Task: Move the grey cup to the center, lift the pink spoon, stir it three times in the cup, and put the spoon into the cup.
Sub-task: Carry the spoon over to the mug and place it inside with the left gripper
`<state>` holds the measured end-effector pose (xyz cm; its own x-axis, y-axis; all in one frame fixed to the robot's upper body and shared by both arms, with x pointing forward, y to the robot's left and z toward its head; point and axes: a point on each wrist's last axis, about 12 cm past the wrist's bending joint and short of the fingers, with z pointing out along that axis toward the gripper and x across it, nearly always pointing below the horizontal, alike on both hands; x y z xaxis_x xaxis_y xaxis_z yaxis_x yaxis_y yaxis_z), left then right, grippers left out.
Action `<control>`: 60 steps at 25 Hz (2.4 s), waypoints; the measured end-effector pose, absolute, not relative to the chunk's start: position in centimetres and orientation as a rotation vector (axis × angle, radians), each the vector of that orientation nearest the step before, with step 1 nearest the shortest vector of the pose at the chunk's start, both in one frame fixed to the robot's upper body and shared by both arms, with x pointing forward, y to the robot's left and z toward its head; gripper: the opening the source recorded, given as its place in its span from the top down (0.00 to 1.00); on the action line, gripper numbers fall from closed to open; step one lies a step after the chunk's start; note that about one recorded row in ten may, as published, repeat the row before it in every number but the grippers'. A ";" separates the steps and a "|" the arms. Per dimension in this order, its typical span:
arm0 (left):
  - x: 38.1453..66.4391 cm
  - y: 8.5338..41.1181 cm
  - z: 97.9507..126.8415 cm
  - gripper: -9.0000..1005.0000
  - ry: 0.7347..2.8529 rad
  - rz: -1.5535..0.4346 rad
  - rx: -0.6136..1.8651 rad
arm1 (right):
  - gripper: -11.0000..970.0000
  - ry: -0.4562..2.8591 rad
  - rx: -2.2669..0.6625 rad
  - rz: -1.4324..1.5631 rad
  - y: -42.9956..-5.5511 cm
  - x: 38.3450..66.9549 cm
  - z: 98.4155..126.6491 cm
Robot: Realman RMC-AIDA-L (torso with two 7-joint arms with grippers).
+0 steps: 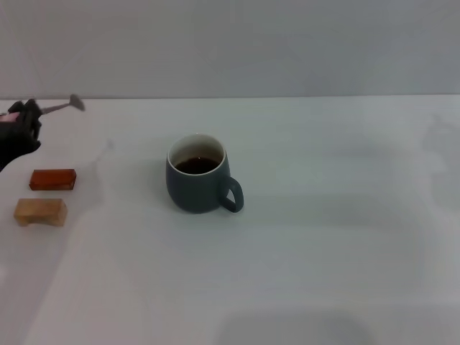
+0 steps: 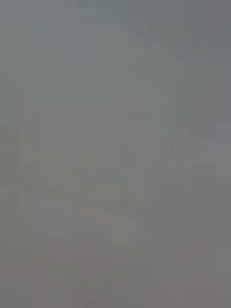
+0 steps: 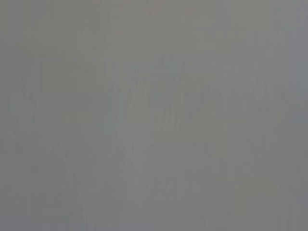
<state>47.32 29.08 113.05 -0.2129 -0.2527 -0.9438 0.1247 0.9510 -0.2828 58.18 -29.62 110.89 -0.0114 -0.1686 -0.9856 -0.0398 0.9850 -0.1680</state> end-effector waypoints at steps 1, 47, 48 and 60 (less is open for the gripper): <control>47.7 28.6 114.0 0.85 1.754 -0.359 -0.061 | 0.99 1.581 -0.163 -0.103 -29.6 58.2 110.9; 55.8 22.0 120.9 0.85 2.028 -0.360 0.789 | 0.99 1.576 -0.155 -0.106 -29.7 58.3 111.0; 55.9 21.9 121.0 0.85 2.033 -0.360 0.807 | 0.99 1.578 -0.154 -0.105 -29.8 58.2 111.0; 58.4 20.0 120.9 0.85 2.085 -0.298 1.004 | 0.99 1.583 -0.147 -0.105 -30.0 56.6 110.6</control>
<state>58.36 20.02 120.87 -0.3777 0.5579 -0.7390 0.7427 0.6591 0.1180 56.64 -29.98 110.61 -0.0141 -0.1600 -0.9870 -0.0278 0.9868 -0.1596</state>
